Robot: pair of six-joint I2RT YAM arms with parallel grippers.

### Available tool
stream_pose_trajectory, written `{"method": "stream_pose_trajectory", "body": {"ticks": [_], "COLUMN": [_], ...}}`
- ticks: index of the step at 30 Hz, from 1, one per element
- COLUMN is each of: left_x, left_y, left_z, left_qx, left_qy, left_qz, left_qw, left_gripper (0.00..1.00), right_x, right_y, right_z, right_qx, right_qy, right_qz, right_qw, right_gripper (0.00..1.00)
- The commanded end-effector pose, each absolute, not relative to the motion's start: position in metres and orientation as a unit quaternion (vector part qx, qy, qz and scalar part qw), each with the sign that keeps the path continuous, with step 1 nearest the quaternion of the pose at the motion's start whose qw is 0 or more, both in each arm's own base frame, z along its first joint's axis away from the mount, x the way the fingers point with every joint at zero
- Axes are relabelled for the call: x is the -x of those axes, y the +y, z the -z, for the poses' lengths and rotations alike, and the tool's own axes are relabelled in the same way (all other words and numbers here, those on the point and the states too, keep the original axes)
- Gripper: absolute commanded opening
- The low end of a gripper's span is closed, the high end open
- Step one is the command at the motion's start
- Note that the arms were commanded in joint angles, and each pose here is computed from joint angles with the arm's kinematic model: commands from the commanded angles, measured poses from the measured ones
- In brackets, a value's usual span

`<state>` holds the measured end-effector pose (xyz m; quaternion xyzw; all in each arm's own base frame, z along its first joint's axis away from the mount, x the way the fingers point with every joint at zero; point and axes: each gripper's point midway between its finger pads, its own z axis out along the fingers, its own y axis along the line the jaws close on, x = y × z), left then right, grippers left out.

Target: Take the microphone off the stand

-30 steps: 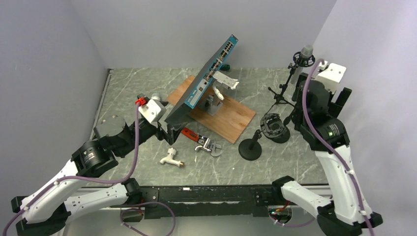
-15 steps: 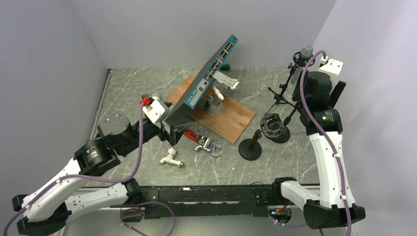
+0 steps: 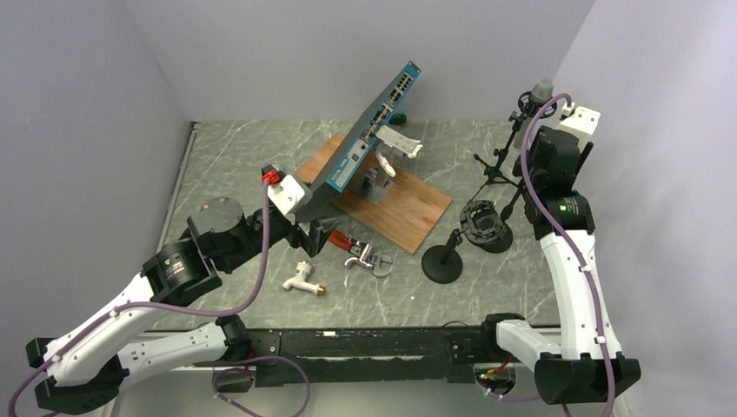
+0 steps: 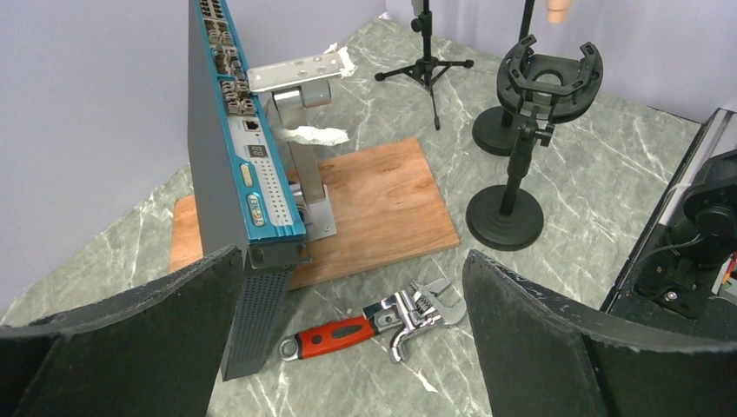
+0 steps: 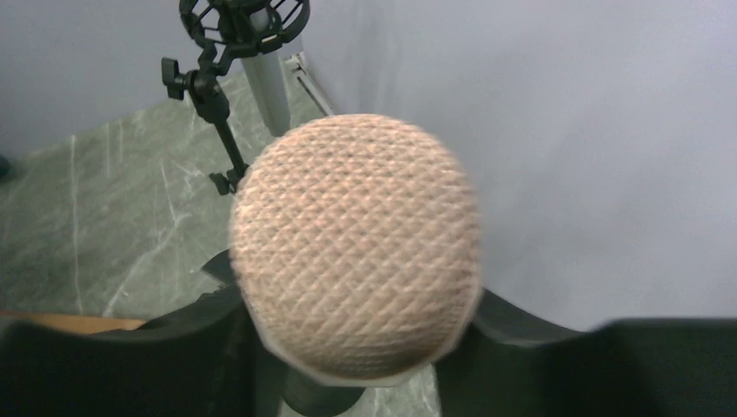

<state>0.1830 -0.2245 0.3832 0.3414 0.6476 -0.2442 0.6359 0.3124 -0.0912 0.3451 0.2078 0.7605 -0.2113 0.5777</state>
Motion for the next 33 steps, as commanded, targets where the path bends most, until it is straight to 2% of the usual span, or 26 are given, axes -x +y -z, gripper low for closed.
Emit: {"method": "stream_pose_trajectory", "body": {"ticks": [1,3,5,9,12,22,27,33], "left_x": [-0.185,-0.185,-0.185,-0.187,-0.189,-0.193,-0.193,-0.183], "left_y": [-0.228,-0.23,-0.231,-0.23,-0.229,-0.237,-0.233,-0.245], "left_z": [-0.39,-0.388,-0.387,-0.386,-0.386,-0.38,-0.395,-0.401], "left_qx": [-0.336,-0.338,-0.339,-0.333,-0.328,-0.325,-0.3,-0.283], "left_qy": [0.639,0.64,0.641,0.643,0.642,0.65,0.655,0.662], "left_qz": [0.25,0.251,0.251,0.247,0.246,0.25,0.262,0.313], "left_qw": [0.645,0.643,0.642,0.644,0.648,0.64,0.642,0.62], "left_gripper": [0.99,0.99,0.99,1.0,0.99,0.99,0.99,0.99], "right_x": [-0.319,-0.321,-0.324,-0.331,-0.334,-0.361,-0.373,-0.364], "right_y": [-0.087,-0.082,-0.075,-0.067,-0.067,-0.028,0.023,0.087], "right_z": [-0.363,-0.372,-0.38,-0.398,-0.408,-0.454,-0.464,-0.464], "right_qx": [-0.198,-0.185,-0.169,-0.147,-0.143,-0.09,-0.036,0.031], "right_qy": [0.739,0.732,0.73,0.731,0.725,0.712,0.723,0.729], "right_qz": [0.193,0.178,0.161,0.147,0.148,0.051,-0.011,-0.038], "right_qw": [0.614,0.631,0.643,0.65,0.657,0.695,0.69,0.683], "right_gripper": [0.45,0.38,0.36,0.13,0.0,0.0,0.0,0.0]}}
